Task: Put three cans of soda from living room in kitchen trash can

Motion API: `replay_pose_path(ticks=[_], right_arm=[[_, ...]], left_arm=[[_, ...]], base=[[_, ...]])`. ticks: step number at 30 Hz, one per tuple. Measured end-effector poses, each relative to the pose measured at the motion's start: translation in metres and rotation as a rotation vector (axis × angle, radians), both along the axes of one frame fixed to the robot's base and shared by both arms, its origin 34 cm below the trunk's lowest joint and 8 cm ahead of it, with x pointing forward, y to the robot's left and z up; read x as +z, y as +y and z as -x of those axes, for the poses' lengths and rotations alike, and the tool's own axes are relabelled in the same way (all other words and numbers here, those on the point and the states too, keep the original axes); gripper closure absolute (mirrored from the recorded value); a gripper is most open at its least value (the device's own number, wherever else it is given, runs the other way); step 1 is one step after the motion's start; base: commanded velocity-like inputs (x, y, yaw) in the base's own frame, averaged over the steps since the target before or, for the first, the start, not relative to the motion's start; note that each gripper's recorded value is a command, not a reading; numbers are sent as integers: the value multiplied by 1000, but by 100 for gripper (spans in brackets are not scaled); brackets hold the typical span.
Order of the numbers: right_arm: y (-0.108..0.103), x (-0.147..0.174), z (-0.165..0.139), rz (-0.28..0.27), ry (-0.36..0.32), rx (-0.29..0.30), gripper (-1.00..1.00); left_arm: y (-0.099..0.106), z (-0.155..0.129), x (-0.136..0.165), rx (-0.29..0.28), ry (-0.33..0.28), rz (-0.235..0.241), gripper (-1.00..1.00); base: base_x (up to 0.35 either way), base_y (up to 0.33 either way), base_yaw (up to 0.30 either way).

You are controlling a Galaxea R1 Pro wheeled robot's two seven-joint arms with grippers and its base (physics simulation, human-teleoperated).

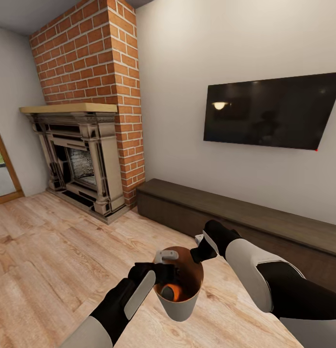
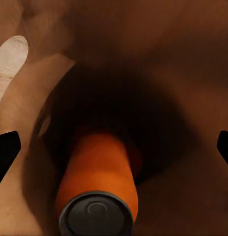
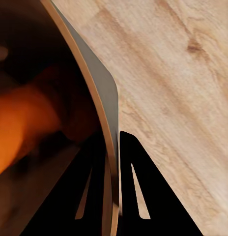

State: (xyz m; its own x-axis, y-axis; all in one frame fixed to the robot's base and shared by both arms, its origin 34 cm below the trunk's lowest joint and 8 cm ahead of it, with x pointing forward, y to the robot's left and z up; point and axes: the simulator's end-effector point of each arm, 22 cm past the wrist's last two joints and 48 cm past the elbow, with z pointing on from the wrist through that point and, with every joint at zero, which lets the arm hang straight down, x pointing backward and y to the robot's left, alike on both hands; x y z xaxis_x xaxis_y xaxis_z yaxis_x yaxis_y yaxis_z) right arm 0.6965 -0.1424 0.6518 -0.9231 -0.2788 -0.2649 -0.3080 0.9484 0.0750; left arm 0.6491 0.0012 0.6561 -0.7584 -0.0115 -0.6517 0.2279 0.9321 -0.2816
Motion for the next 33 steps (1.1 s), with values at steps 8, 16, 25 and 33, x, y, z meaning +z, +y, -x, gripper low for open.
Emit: replay_pose_path(ticks=[8,16,25,33], right_arm=[[-1,0,0,-5,1,-6,100],[-10,0,-1,7,0,-13,100],[-29,-4,-2,16,5,-40,100],[-48,-4,-4,10,4,-77,100]], left_arm=[[-1,-4,7,4,-22,11,-100],[-9,-8,45,-29,-84,45,-100],[-19,-8,117,-74,-185,76,-100],[-8,-7,134,-68,-210,41,-100]], base=[[0,0,0],[0,0,0],[0,0,0],[0,0,0]])
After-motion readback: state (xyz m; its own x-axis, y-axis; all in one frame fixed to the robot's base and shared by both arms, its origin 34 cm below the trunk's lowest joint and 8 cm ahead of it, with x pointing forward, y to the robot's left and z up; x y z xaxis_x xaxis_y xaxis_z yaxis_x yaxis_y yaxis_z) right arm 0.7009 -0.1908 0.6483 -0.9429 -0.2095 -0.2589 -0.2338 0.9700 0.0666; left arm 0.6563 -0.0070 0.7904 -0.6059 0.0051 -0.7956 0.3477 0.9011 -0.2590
